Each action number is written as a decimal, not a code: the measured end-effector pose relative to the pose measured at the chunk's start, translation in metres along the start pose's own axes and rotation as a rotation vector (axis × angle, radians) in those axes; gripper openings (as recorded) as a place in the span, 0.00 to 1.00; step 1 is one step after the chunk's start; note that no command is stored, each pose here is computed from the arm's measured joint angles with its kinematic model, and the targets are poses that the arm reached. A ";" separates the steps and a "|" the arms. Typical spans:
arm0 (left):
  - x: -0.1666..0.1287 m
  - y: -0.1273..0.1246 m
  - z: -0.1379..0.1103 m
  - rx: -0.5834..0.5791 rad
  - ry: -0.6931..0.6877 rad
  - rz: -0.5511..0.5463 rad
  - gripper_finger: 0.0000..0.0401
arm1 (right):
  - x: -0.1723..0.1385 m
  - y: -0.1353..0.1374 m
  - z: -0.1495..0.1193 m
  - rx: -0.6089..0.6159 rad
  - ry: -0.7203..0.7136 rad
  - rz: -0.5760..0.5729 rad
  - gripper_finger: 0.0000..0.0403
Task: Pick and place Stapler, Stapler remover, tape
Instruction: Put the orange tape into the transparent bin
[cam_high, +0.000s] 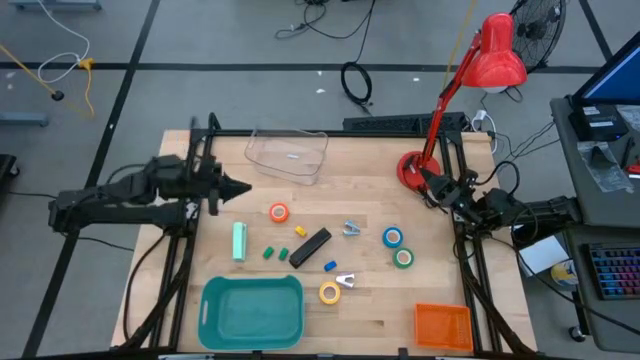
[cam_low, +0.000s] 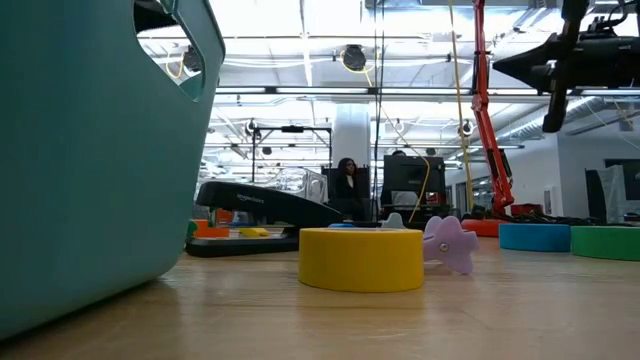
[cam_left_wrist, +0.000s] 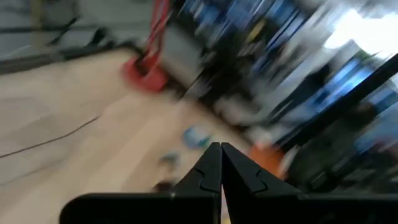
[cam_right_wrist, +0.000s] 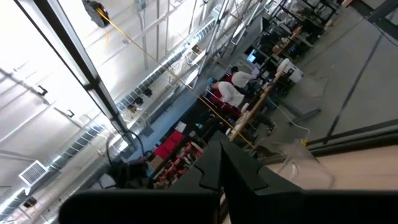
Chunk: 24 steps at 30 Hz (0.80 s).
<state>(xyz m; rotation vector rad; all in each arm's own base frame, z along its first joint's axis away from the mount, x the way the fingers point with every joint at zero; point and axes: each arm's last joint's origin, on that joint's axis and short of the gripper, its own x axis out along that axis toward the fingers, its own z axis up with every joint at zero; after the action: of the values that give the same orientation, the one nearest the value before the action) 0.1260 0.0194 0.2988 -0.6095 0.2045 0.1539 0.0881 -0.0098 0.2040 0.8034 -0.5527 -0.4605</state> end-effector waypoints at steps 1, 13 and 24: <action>0.005 -0.002 0.004 0.031 0.057 0.047 0.01 | 0.000 0.000 0.000 -0.005 0.004 -0.004 0.00; 0.078 0.021 -0.003 0.157 0.459 0.394 0.01 | 0.000 -0.003 -0.004 -0.014 0.033 -0.020 0.00; 0.130 0.066 -0.036 -0.023 0.802 0.496 0.37 | 0.000 -0.006 -0.007 -0.045 0.056 -0.049 0.00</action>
<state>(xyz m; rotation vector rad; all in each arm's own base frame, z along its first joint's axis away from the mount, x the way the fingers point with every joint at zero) 0.2331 0.0628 0.2035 -0.6095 1.1349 0.3863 0.0911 -0.0096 0.1957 0.7857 -0.4703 -0.4924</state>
